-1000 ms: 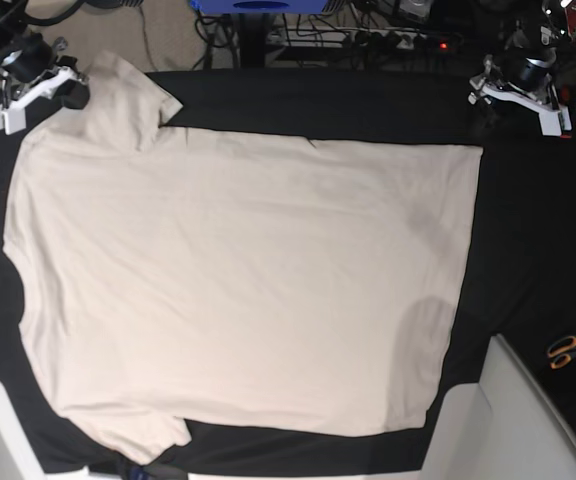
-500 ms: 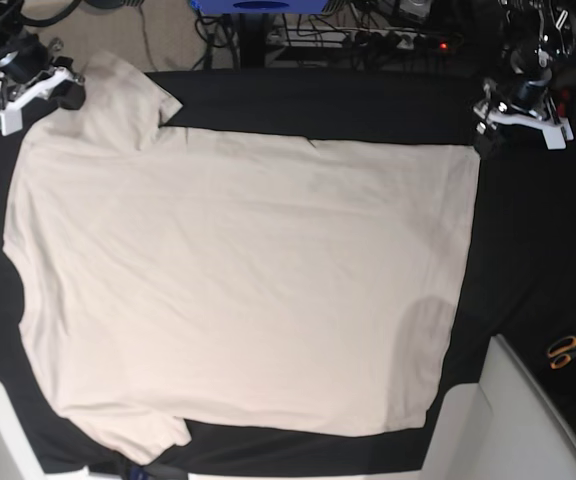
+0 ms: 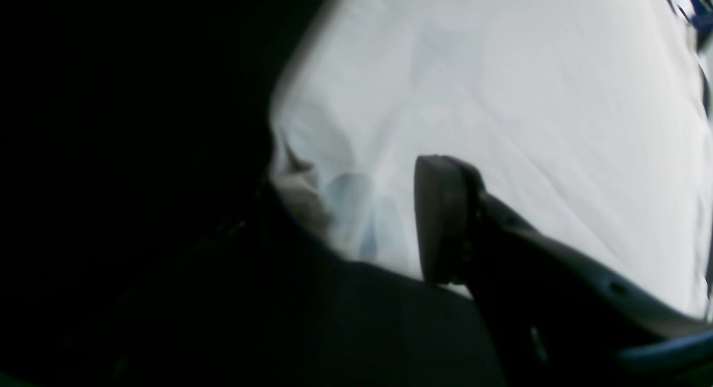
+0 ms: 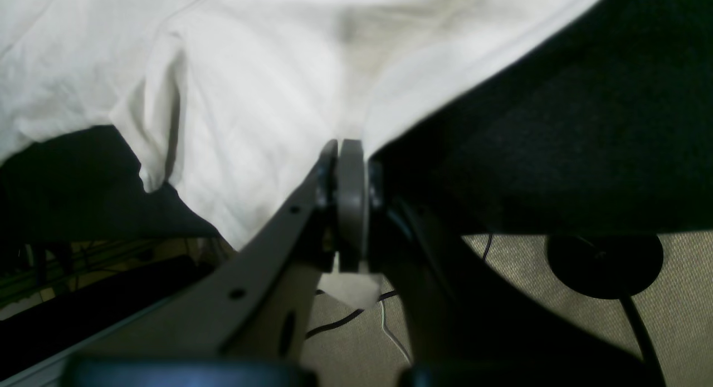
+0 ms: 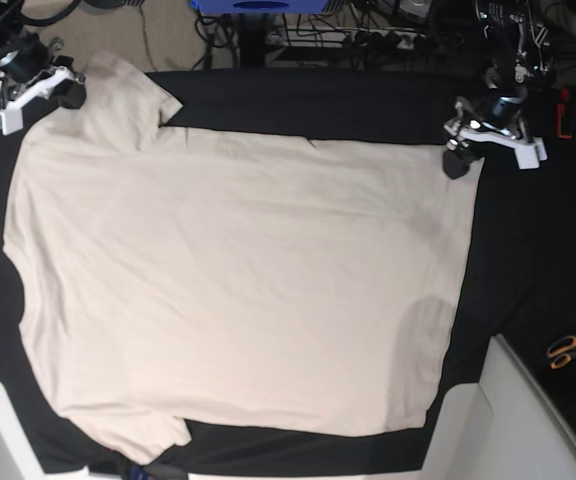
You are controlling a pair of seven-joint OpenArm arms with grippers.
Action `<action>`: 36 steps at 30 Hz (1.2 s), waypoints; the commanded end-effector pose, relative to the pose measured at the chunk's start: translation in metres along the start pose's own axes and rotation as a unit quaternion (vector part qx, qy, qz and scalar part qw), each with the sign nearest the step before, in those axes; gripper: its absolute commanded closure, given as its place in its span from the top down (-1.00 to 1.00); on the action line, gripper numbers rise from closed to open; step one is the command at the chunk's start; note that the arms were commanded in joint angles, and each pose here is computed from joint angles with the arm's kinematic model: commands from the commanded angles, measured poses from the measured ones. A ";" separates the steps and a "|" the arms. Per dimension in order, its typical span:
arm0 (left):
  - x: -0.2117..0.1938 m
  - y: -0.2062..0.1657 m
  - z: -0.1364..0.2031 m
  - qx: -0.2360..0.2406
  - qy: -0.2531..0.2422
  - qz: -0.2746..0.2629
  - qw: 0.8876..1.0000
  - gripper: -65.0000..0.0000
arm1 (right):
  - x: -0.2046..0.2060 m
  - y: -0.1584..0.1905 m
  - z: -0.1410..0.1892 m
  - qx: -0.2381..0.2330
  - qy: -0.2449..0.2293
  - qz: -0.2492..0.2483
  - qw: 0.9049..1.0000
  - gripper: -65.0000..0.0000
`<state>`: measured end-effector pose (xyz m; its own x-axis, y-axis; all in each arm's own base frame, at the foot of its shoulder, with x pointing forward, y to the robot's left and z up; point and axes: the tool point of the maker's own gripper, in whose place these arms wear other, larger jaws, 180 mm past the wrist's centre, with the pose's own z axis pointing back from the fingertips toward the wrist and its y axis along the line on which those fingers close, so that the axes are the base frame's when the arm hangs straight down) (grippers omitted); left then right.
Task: Fold the T-shirt properly
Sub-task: 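Lower the left gripper onto the shirt's hem corner and grasp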
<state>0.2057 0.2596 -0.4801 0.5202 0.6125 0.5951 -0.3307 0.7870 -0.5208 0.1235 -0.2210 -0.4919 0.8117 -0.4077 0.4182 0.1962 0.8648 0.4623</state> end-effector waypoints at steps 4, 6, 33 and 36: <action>-0.002 0.002 0.002 0.004 0.008 -0.002 1.000 -0.03 | 0.007 -0.002 0.005 0.000 -0.011 0.008 1.000 -0.99; -0.001 0.003 0.002 0.005 0.006 -0.002 1.000 -0.04 | 0.007 -0.002 0.005 0.000 -0.011 0.008 1.000 -0.99; 0.010 -0.002 0.005 0.011 -0.003 -0.020 1.000 -1.00 | 0.025 0.005 0.011 0.001 -0.004 0.055 0.998 -0.99; 0.016 0.002 0.006 0.030 -0.010 -0.015 0.999 -1.00 | 0.039 0.016 0.013 0.007 -0.007 0.090 0.996 -0.99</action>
<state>0.2022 0.2639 -0.4776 0.5405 0.5969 0.5930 -0.3726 0.8017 -0.4673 0.1446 -0.2241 -0.4663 0.8445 -0.2521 0.4725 0.0571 0.9196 0.3886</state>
